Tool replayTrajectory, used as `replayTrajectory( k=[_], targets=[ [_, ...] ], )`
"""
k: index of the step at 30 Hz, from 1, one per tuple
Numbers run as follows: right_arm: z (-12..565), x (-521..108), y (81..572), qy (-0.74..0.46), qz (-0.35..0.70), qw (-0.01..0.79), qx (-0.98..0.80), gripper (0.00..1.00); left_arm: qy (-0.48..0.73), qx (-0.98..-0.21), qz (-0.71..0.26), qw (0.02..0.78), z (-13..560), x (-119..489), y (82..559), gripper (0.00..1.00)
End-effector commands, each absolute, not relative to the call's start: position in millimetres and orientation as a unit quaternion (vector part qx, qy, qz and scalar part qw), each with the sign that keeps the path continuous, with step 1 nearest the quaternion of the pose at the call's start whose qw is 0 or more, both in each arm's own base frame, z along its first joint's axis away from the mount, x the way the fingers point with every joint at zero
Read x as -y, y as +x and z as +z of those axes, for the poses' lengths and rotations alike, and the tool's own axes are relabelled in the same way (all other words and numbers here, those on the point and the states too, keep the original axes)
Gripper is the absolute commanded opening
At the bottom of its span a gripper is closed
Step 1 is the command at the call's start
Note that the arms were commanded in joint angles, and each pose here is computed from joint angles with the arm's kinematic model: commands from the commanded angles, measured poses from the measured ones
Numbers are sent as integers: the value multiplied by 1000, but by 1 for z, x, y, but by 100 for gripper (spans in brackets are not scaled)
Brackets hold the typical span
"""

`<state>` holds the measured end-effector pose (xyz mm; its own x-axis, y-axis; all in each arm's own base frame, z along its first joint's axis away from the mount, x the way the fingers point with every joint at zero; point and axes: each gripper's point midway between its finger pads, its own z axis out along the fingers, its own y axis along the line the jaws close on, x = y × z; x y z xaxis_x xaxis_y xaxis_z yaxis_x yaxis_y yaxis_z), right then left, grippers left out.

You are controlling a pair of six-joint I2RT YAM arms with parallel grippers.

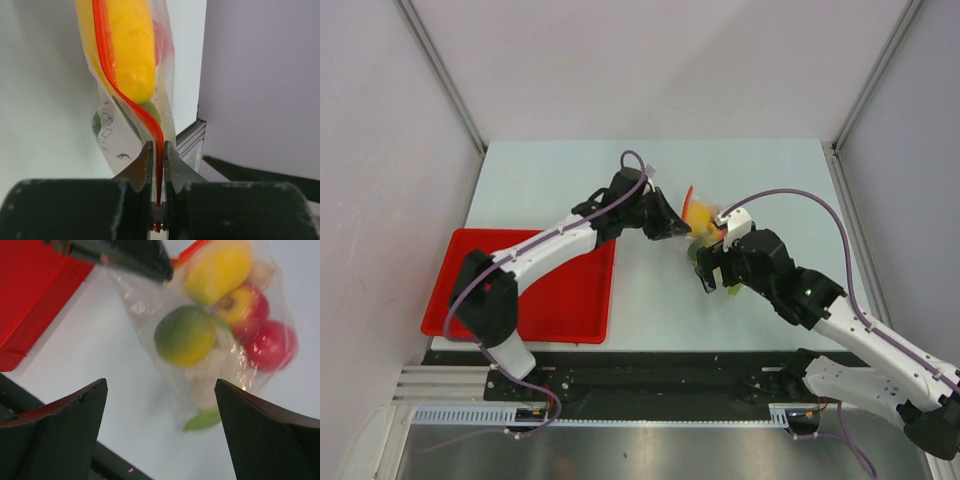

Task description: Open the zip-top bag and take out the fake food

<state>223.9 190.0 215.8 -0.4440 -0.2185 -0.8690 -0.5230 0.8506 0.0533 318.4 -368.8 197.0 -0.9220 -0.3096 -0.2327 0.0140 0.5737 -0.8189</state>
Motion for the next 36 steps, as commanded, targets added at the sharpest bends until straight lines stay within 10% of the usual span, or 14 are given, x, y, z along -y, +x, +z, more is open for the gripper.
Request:
replayTrajectory(
  k=[1, 11, 20, 31, 36],
  targets=[
    [244, -202, 247, -246, 138, 571, -771, 91, -174, -866, -433, 182, 213, 362, 285, 0],
    [231, -236, 230, -277, 167, 596, -735, 72, -236, -832, -461, 200, 250, 357, 261, 0],
    [225, -246, 224, -295, 190, 604, -715, 0, -250, -824, -471, 191, 248, 361, 256, 4],
    [206, -227, 191, -370, 255, 564, -693, 0, -225, -834, -470, 184, 223, 372, 260, 48],
    [204, -213, 189, -369, 265, 554, -697, 0, -211, -836, -477, 170, 218, 382, 259, 48]
  ],
)
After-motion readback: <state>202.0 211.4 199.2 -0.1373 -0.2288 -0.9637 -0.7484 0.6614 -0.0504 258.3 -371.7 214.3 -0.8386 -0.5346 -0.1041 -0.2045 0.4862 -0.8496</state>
